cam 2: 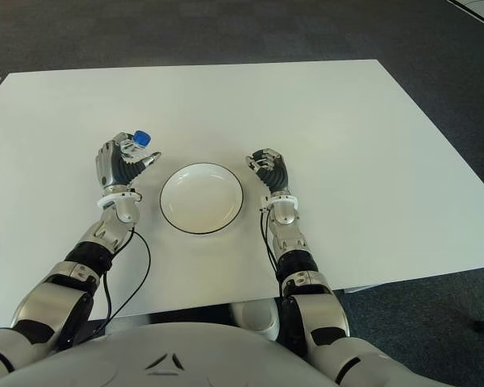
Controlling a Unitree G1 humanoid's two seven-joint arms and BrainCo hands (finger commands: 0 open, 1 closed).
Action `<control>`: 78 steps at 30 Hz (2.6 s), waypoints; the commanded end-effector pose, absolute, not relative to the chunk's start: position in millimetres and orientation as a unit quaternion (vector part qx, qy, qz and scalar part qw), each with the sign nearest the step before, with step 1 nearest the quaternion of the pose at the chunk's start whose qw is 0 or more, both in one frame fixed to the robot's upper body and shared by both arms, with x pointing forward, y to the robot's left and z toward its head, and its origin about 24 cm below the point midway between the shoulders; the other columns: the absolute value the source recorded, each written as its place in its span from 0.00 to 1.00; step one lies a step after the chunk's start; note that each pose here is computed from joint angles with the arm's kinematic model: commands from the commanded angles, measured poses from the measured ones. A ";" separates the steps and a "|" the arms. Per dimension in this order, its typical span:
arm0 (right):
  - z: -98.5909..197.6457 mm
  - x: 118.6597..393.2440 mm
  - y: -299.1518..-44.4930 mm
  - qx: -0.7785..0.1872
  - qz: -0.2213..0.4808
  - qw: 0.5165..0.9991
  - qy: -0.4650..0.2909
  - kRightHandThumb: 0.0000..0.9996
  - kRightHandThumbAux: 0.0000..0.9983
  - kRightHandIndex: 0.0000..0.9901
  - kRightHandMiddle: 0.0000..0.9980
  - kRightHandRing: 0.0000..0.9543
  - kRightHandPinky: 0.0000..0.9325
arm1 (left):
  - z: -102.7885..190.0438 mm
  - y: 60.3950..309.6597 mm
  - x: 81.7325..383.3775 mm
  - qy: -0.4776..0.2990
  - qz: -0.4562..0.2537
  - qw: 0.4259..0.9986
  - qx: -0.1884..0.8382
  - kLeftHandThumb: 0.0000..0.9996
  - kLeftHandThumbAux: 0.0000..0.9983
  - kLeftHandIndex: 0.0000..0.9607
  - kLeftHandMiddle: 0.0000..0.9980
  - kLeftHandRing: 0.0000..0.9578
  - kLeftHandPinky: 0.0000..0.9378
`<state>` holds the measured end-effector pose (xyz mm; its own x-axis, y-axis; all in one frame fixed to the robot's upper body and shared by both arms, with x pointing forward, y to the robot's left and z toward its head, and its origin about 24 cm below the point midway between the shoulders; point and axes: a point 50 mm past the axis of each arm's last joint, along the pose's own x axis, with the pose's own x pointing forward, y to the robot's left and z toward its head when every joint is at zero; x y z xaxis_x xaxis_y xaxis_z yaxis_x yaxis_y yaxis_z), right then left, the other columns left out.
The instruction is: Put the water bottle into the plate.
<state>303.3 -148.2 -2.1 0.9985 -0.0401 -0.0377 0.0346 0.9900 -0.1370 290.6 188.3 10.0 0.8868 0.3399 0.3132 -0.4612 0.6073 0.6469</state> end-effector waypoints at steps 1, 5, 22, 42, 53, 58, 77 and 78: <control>-7.5 300.9 -147.4 -0.069 -0.018 0.997 0.035 0.71 0.73 0.43 0.51 0.54 0.57 | 32.7 194.8 292.3 -0.116 0.243 0.883 0.385 0.85 0.67 0.41 0.53 0.91 0.91; -7.2 300.6 -147.1 -0.069 -0.016 0.997 0.032 0.71 0.73 0.43 0.51 0.55 0.57 | 40.2 195.0 290.8 -0.126 0.246 0.880 0.386 0.85 0.67 0.41 0.53 0.91 0.92; -6.7 300.1 -146.2 -0.074 -0.013 0.997 0.029 0.70 0.73 0.43 0.52 0.56 0.58 | 86.1 189.2 282.5 -0.241 0.249 0.855 0.387 0.85 0.67 0.41 0.53 0.92 0.91; -7.2 300.3 -144.3 -0.069 -0.011 0.997 0.032 0.71 0.73 0.43 0.52 0.55 0.57 | 114.9 160.9 258.6 -0.321 0.195 0.825 0.422 0.85 0.67 0.41 0.53 0.92 0.90; -7.4 300.4 -143.5 -0.070 -0.012 0.997 0.034 0.71 0.73 0.43 0.52 0.55 0.58 | 107.7 139.3 247.2 -0.304 0.114 0.814 0.481 0.85 0.67 0.42 0.54 0.91 0.91; -7.4 300.4 -143.4 -0.071 -0.012 0.997 0.034 0.71 0.73 0.43 0.53 0.56 0.58 | 101.4 132.6 244.4 -0.308 0.048 0.811 0.495 0.85 0.67 0.41 0.54 0.91 0.90; -7.4 299.7 -143.0 -0.073 -0.010 0.997 0.031 0.71 0.73 0.43 0.52 0.55 0.58 | 69.9 104.4 254.4 -0.305 -0.084 0.782 0.537 0.85 0.67 0.41 0.54 0.90 0.91; -7.4 299.7 -142.9 -0.073 -0.009 0.997 0.031 0.71 0.73 0.43 0.52 0.55 0.58 | 68.5 103.5 255.2 -0.305 -0.086 0.780 0.540 0.85 0.67 0.41 0.54 0.90 0.91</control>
